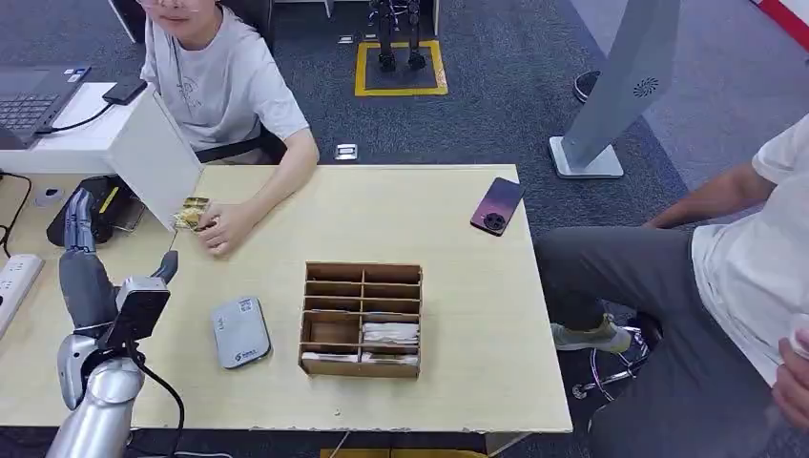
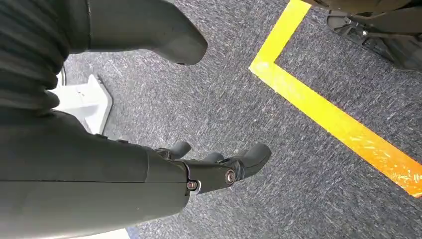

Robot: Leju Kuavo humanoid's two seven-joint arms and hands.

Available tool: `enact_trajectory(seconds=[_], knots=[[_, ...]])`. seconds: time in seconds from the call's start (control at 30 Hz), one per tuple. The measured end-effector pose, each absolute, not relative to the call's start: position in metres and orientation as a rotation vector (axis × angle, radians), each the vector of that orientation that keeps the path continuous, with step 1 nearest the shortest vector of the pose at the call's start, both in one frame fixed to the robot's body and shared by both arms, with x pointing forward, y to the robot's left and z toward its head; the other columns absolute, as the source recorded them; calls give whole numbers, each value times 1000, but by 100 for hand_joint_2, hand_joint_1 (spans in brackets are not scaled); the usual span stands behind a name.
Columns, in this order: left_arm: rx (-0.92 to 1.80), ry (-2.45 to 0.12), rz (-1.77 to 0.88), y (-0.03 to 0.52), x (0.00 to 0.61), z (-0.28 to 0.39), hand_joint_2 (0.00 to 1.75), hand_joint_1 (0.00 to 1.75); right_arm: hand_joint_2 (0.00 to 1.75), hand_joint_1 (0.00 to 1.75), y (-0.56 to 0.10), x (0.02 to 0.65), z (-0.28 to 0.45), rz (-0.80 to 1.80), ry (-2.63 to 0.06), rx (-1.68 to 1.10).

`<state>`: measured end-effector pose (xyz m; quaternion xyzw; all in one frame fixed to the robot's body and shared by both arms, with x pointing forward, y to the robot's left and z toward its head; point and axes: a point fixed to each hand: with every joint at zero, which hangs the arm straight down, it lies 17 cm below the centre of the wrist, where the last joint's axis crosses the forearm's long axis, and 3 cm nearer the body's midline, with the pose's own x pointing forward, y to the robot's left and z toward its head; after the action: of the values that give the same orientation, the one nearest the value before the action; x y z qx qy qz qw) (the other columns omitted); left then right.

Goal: Pass the card to the sensor for recognition and then transmit it.

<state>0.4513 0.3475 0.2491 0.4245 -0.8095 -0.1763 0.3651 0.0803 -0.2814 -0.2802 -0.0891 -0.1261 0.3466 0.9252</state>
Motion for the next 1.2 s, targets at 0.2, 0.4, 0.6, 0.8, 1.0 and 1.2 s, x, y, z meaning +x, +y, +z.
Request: enact_trajectory(seconds=[0.2, 0.4, 0.6, 0.8, 1.0, 1.2], knots=[[1090, -2082, -450, 348, 451, 249, 175, 0, 175, 0, -281, 80, -280, 711, -259, -183], [1050, -2095, -441, 346, 448, 245, 175, 0, 175, 0, -281, 81, -280, 701, -261, -184], [988, -2141, -446, 337, 435, 245, 175, 0, 175, 0, -282, 80, -280, 690, -258, -183], [806, -2236, -462, 313, 394, 247, 175, 0, 175, 0, -283, 76, -281, 662, -251, -183], [746, -2313, -523, 292, 360, 257, 175, 0, 175, 0, -283, 80, -280, 653, -271, -190], [726, -2341, -529, 285, 351, 264, 175, 0, 175, 0, -283, 80, -280, 650, -270, -188]])
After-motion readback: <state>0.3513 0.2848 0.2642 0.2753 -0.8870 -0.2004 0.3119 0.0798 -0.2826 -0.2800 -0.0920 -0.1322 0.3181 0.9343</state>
